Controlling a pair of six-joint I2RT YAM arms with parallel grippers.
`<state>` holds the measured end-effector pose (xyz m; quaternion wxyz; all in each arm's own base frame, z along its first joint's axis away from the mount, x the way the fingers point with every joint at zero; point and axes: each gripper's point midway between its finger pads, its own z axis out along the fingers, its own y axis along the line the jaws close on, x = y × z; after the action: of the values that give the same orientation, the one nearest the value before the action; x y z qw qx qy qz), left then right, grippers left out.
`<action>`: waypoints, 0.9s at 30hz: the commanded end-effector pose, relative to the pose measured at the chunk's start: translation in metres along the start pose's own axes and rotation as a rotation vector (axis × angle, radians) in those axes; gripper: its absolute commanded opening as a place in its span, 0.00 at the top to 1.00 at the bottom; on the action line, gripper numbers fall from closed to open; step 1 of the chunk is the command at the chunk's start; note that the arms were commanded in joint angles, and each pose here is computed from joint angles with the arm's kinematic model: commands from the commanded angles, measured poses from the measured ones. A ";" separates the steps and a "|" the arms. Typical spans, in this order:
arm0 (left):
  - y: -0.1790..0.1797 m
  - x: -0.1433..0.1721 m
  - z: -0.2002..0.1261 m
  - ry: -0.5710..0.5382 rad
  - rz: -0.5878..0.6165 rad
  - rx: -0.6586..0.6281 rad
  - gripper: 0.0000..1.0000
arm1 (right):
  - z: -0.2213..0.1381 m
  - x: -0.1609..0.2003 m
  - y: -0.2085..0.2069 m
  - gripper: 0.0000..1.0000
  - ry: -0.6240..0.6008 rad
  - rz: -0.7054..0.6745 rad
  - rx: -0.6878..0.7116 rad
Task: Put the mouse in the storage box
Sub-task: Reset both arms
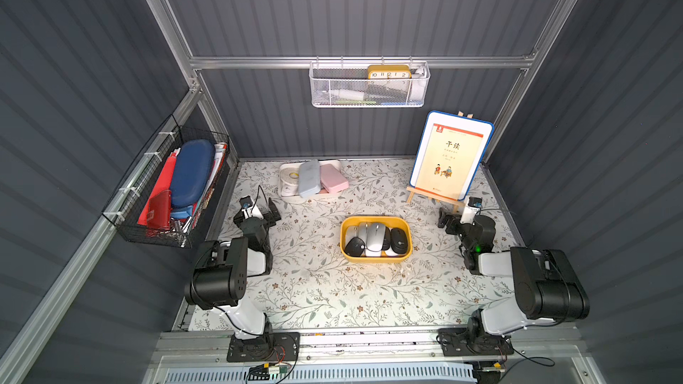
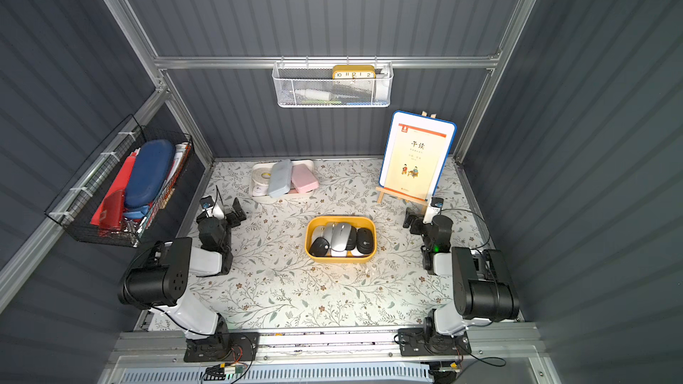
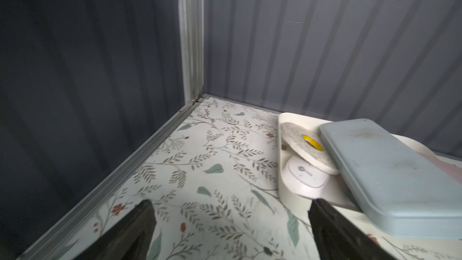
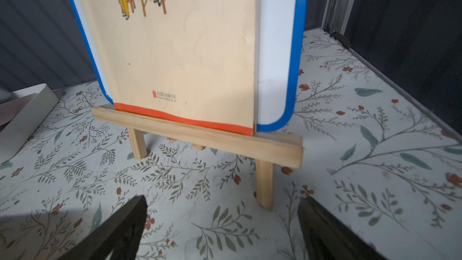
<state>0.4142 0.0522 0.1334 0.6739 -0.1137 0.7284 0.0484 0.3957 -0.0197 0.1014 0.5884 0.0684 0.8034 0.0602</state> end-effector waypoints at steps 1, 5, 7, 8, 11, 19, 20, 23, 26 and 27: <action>0.007 -0.033 0.000 -0.140 -0.065 -0.041 0.01 | 0.005 0.007 0.004 0.01 0.033 -0.031 0.013; 0.014 -0.027 0.014 -0.079 -0.083 -0.092 0.01 | 0.007 0.007 0.004 0.01 0.038 -0.042 0.028; 0.014 -0.029 0.013 -0.093 -0.082 -0.094 0.01 | 0.007 0.007 0.004 0.01 0.037 -0.042 0.027; 0.014 -0.028 0.013 -0.086 -0.083 -0.095 0.01 | 0.006 0.008 0.004 0.01 0.039 -0.042 0.026; 0.015 -0.028 0.013 -0.085 -0.082 -0.099 0.01 | 0.006 0.007 0.006 0.01 0.041 -0.046 0.022; 0.015 -0.028 0.013 -0.085 -0.082 -0.098 0.01 | 0.005 0.009 0.010 0.01 0.049 -0.067 0.024; 0.015 -0.028 0.013 -0.085 -0.083 -0.099 0.01 | 0.005 0.009 0.010 0.01 0.050 -0.067 0.025; 0.015 -0.028 0.013 -0.085 -0.083 -0.098 0.01 | 0.005 0.009 0.010 0.01 0.050 -0.069 0.025; 0.015 -0.028 0.013 -0.085 -0.083 -0.099 0.01 | 0.006 0.009 0.007 0.01 0.050 -0.072 0.052; 0.015 -0.028 0.013 -0.085 -0.082 -0.099 0.01 | 0.006 0.008 0.006 0.01 0.047 -0.067 0.058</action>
<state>0.4248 0.0698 0.1548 0.6951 -0.1653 0.6968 0.0632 0.3955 -0.0089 0.0866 0.5634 0.0514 0.8240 0.0314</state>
